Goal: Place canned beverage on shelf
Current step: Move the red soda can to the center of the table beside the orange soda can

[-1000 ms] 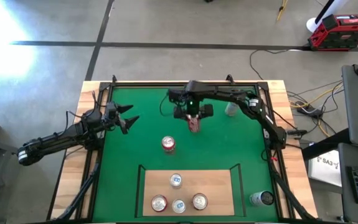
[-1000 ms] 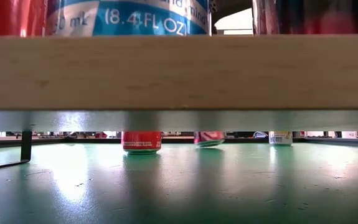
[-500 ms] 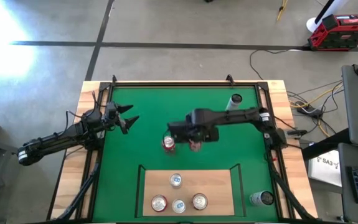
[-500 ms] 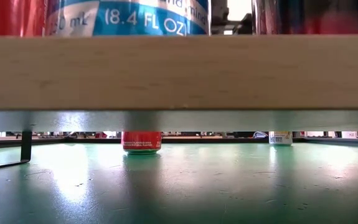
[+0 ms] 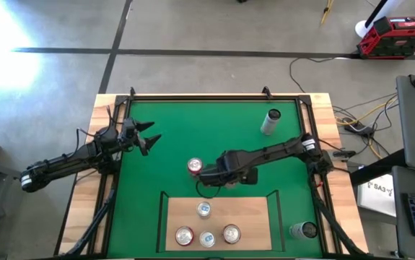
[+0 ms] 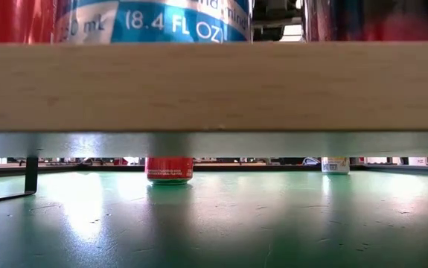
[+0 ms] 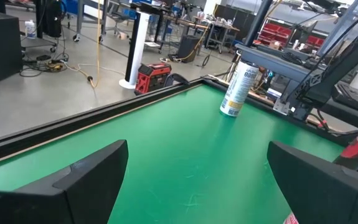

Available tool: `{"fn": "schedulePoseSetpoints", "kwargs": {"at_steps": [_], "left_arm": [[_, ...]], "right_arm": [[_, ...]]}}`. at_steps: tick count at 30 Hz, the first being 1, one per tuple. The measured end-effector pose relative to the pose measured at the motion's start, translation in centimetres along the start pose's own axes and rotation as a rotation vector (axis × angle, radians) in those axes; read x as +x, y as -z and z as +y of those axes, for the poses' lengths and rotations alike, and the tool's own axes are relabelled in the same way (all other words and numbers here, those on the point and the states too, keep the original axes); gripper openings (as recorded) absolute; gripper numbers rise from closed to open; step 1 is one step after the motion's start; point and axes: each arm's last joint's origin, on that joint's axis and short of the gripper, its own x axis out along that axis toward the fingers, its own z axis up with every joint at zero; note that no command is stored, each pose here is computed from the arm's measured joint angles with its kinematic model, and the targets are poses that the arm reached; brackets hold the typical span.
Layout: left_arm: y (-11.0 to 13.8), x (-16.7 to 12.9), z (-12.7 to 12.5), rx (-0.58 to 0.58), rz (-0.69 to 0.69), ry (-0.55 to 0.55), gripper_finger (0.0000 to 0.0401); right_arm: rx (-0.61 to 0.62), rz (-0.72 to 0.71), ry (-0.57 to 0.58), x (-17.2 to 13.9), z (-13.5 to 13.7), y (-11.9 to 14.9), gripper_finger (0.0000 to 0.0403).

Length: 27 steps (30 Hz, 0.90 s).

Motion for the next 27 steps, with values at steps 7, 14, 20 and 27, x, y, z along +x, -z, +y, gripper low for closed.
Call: {"fn": "schedulePoseSetpoints", "kwargs": {"at_steps": [7,14,20,27], "left_arm": [[0.0,0.0,0.0,0.000,0.000,0.000,0.0369],[0.0,0.0,0.0,0.000,0.000,0.000,0.0369],[0.0,0.0,0.0,0.000,0.000,0.000,0.0369],[0.0,0.0,0.0,0.000,0.001,-0.001,0.0369]], "right_arm": [[-0.032,-0.014,-0.011,1.5,0.0,-0.1,0.0302],[-0.037,0.002,-0.062,2.4,-1.4,-0.4,0.0303],[-0.011,0.022,-0.099,3.0,-3.0,-0.8,0.0303],[0.006,0.012,-0.062,4.1,-3.7,-0.9,0.0304]]}}
